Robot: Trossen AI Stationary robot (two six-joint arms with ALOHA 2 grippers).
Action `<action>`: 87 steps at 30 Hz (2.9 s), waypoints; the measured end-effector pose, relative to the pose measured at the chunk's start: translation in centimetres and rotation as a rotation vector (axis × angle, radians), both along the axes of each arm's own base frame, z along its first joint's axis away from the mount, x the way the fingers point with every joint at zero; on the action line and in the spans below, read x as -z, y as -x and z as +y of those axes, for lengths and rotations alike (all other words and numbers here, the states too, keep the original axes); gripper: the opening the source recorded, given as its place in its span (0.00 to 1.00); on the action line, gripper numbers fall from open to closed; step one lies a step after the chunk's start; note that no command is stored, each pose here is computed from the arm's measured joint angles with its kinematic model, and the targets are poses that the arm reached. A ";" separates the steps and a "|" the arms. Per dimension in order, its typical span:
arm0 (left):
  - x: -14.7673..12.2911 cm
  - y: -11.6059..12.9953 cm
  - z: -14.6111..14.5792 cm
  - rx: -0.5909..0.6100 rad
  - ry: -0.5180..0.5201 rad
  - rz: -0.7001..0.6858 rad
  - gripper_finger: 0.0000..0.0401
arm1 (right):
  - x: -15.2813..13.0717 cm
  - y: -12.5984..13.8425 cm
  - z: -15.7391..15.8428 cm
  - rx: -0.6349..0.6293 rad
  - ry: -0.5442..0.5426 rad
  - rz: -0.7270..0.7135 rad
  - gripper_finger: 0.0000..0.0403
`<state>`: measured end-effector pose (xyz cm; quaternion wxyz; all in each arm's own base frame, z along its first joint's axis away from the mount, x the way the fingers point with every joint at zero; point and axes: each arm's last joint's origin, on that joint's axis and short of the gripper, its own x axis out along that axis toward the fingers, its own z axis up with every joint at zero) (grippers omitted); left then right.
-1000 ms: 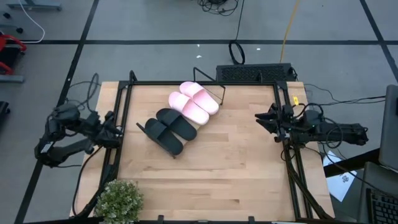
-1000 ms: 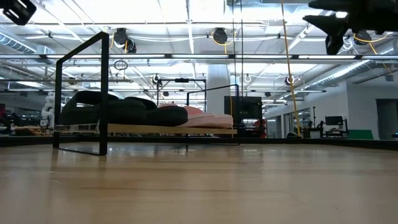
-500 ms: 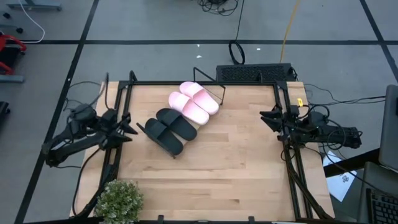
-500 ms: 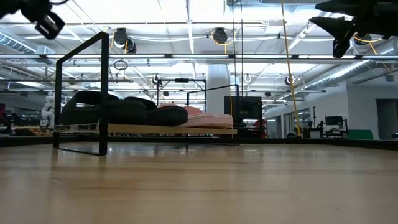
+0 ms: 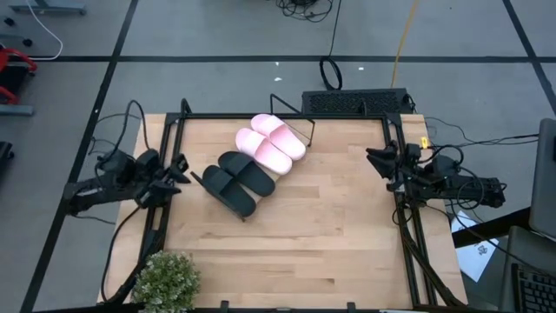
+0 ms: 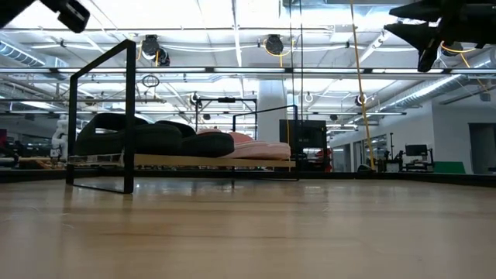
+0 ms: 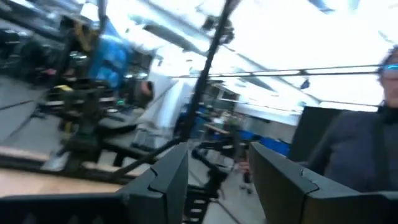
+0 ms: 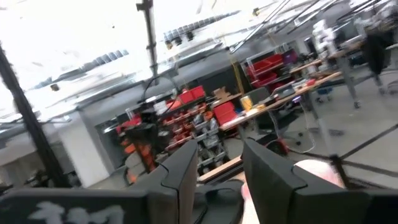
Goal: Pick and place slides into the shelf
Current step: Return to Home Position
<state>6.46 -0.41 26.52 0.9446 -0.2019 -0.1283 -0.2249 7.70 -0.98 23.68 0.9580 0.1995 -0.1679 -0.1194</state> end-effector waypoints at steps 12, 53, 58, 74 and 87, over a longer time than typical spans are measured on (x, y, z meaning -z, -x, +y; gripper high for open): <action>0.0 -0.8 -1.9 0.082 -0.072 0.075 0.41 | -0.1 0.1 -0.1 0.056 0.041 0.007 0.30; 8.1 -0.6 -6.9 0.201 -0.266 0.228 0.41 | 4.2 -1.6 0.4 -0.135 0.065 0.059 0.30; 9.0 -0.7 -7.0 0.201 -0.274 0.248 0.41 | 4.2 -1.6 0.4 -0.132 0.069 0.019 0.30; 9.8 -0.7 -6.9 0.198 -0.354 0.294 0.41 | 4.3 -1.6 0.4 -0.122 0.124 0.045 0.30; 10.0 -0.6 -6.9 0.188 -0.445 0.267 0.41 | 4.4 -1.6 0.5 -0.145 0.140 0.050 0.30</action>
